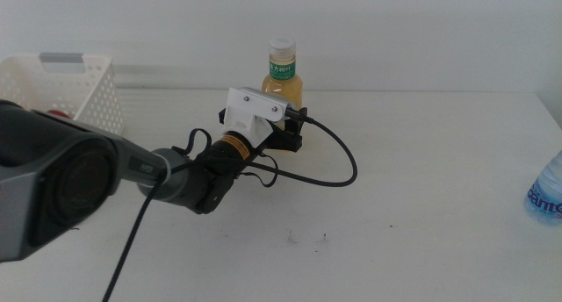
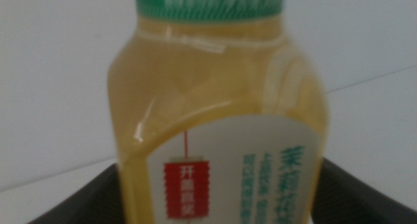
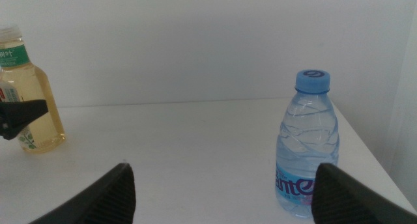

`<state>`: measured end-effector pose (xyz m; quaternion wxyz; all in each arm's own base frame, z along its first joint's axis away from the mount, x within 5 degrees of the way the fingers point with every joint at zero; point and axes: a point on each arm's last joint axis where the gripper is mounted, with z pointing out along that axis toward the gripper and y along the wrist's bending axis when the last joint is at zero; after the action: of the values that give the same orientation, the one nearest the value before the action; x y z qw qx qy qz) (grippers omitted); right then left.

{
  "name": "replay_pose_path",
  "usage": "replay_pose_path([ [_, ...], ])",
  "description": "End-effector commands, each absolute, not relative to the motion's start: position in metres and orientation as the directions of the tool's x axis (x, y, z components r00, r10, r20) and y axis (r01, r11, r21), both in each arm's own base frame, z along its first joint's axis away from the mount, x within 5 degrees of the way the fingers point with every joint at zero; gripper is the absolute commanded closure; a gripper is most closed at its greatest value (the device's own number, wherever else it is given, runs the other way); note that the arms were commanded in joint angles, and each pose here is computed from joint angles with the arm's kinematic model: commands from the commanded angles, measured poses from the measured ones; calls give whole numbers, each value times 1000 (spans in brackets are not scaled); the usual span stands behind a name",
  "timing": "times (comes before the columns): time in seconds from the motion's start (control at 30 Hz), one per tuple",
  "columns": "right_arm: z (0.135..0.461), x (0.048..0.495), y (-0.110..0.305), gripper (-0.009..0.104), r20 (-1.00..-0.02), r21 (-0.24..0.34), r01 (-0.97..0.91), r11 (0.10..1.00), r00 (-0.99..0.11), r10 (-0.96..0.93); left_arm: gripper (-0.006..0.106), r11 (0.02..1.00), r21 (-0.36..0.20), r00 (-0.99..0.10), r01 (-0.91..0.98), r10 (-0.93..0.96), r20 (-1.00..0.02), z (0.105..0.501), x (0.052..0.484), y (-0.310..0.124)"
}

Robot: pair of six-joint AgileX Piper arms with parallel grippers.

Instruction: Use arms to grab the bottles and put them into the dustbin to the left of the table.

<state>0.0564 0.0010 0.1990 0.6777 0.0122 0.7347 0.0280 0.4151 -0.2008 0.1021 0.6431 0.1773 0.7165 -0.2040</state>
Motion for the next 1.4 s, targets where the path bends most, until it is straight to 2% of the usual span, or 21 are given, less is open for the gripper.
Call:
replay_pose_path([
  [0.0,199,56,1,8,-997,45,-19,999,-71,43,7,857,-85,-117,507,-29,-993,98,423,-205],
  [0.27,199,56,1,8,-997,45,-19,999,-71,43,7,873,-100,-143,476,-35,-989,84,436,-208],
  [0.33,199,56,1,8,-997,45,-19,999,-71,43,12,876,-95,-143,473,-30,-989,84,436,-207],
  [0.4,199,56,1,8,-997,45,-19,999,-71,43,27,874,-94,-147,477,-26,-989,83,435,-207],
  [0.5,199,56,1,8,-997,45,-19,999,-71,43,68,842,-65,-138,536,11,-990,89,426,-209],
  [0.6,199,56,1,8,-997,45,-19,999,-71,43,103,833,-60,-170,549,41,-985,110,402,-199],
  [0.67,199,56,1,8,-997,45,-19,999,-71,43,102,850,-73,-207,522,43,-977,136,383,-188],
  [0.8,199,56,1,8,-997,45,-19,999,-71,43,102,863,-91,-368,497,115,-923,188,336,-166],
  [0.9,199,56,1,8,-997,45,-19,999,-71,43,102,872,-14,-417,489,220,-882,228,312,-151],
  [1.0,199,56,1,8,-997,45,-19,999,-71,43,102,901,-16,-400,434,176,-900,266,296,-136],
  [1.13,199,56,1,8,-997,45,-19,999,-71,43,102,922,16,-371,387,171,-913,297,283,-123],
  [1.2,199,56,1,8,-997,45,-19,999,-71,43,102,939,11,-379,343,150,-913,309,281,-114],
  [1.27,199,56,1,8,-997,45,-19,999,-71,43,102,958,20,-413,285,142,-900,320,282,-105],
  [1.33,199,56,1,8,-997,45,-19,999,-71,43,102,975,51,-477,217,152,-866,335,288,-87],
  [1.37,199,56,1,8,-997,45,-19,999,-71,43,102,973,97,-515,211,194,-835,340,290,-76],
])
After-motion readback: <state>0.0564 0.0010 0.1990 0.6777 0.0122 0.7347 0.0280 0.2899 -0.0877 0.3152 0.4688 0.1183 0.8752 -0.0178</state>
